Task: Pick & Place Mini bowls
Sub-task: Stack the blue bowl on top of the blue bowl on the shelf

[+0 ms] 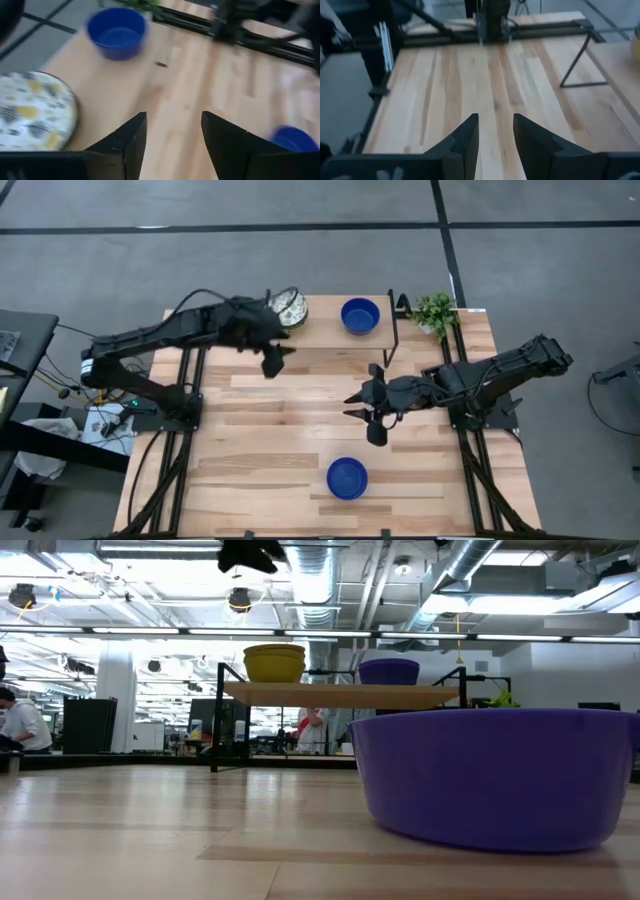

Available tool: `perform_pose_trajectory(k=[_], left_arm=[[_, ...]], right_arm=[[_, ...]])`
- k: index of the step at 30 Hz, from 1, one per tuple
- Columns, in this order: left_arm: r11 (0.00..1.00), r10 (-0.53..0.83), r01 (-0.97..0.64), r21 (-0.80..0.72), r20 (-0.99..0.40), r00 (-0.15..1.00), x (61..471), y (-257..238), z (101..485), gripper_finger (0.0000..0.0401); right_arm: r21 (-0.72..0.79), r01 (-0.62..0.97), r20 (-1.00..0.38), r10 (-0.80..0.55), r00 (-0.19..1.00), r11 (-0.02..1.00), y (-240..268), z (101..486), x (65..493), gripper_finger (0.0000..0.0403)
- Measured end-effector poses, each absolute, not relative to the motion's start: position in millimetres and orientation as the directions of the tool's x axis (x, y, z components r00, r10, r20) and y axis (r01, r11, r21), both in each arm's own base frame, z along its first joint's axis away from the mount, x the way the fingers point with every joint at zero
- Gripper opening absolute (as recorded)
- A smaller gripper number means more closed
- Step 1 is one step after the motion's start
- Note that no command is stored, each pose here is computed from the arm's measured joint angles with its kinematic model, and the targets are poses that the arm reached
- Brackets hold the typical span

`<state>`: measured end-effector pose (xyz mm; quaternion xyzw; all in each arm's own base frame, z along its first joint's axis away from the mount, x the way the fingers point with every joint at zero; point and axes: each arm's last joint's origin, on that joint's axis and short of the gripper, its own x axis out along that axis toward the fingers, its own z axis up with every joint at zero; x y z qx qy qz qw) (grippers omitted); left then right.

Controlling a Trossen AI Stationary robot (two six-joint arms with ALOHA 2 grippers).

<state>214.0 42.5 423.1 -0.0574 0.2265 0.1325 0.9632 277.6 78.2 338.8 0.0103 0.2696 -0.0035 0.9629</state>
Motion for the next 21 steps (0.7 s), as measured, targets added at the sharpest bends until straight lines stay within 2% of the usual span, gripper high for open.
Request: perform_pose_trajectory(k=[7, 11, 16, 21], left_arm=[[0.971, 0.063, -0.159, -0.181, -0.447, 0.892, 193.1, 1.8, 395.7, 0.0175], [0.965, -0.036, -0.072, -0.254, -0.397, 0.917, 186.8, -19.8, 375.7, 0.0170], [0.960, -0.097, -0.003, -0.280, -0.339, 0.936, 181.4, -42.2, 348.9, 0.0167], [0.958, -0.133, 0.030, -0.286, -0.347, 0.928, 175.6, -57.3, 315.8, 0.0165]], right_arm=[[0.087, 0.038, -0.430, 0.003, 0.903, 0.995, 76.3, 347.6, 283.3, 0.0113], [0.186, 0.112, -0.418, -0.024, 0.908, 0.976, 67.8, 348.8, 286.1, 0.0113], [0.290, 0.200, -0.457, -0.048, 0.888, 0.936, 62.2, 344.9, 285.3, 0.0113], [0.327, 0.269, -0.569, -0.039, 0.821, 0.906, 69.3, 333.7, 276.7, 0.0113]])
